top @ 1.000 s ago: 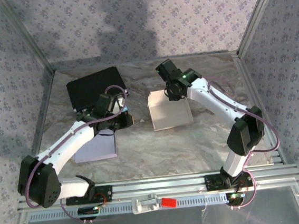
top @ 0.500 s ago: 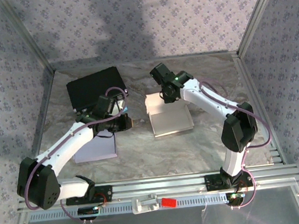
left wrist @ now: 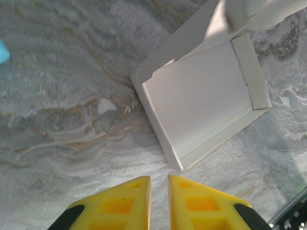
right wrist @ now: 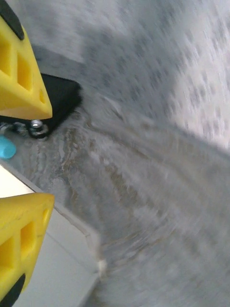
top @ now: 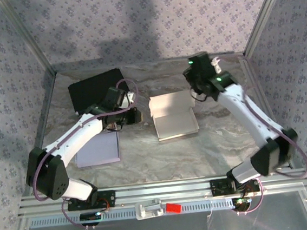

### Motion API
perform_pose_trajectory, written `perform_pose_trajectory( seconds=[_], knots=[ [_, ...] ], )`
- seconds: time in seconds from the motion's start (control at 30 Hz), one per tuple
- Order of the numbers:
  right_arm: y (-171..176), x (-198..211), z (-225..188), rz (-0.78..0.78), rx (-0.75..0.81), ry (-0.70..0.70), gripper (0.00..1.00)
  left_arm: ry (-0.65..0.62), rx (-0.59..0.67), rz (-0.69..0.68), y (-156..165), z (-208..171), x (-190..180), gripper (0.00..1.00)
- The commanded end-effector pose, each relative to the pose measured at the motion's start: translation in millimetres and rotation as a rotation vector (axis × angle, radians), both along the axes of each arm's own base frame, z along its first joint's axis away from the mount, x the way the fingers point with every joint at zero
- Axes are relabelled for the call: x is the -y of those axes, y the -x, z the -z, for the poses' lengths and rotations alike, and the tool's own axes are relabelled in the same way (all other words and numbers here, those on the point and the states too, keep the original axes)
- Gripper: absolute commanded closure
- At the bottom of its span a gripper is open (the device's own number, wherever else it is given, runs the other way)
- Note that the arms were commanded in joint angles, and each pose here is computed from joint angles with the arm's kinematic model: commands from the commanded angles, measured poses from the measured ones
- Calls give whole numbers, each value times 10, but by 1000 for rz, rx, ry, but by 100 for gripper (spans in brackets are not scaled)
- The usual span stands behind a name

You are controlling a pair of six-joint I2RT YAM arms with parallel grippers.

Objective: Fold the paper box

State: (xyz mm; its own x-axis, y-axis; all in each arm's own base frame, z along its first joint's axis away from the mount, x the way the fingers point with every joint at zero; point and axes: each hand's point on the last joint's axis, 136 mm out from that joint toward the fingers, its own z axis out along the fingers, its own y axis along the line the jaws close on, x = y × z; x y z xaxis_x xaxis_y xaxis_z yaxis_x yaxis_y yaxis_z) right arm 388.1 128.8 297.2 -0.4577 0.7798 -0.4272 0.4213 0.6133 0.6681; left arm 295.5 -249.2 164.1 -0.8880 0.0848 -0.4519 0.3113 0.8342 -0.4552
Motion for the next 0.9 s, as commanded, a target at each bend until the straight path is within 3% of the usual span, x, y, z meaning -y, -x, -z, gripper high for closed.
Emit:
perform_pose_trajectory(
  seconds=[0.0, 0.07, 0.17, 0.47, 0.87],
  knots=[
    [161, -30, 124, -597, 156, 363, 54, -67, 143, 64, -142, -157, 171, 82],
    [316, 121, 489, -763, 98, 421, 54, -106, 206, 82, -203, -153, 251, 81],
    [424, 273, 889, -843, 45, 425, 53, -129, 221, 61, -336, -115, 287, 78],
    [206, 296, 1079, -915, 236, 597, 47, -179, 253, 46, -501, 32, 303, 69],
    [-151, 219, 1277, -1049, 197, 646, 48, -176, 243, 41, -686, 60, 453, 68]
  ],
)
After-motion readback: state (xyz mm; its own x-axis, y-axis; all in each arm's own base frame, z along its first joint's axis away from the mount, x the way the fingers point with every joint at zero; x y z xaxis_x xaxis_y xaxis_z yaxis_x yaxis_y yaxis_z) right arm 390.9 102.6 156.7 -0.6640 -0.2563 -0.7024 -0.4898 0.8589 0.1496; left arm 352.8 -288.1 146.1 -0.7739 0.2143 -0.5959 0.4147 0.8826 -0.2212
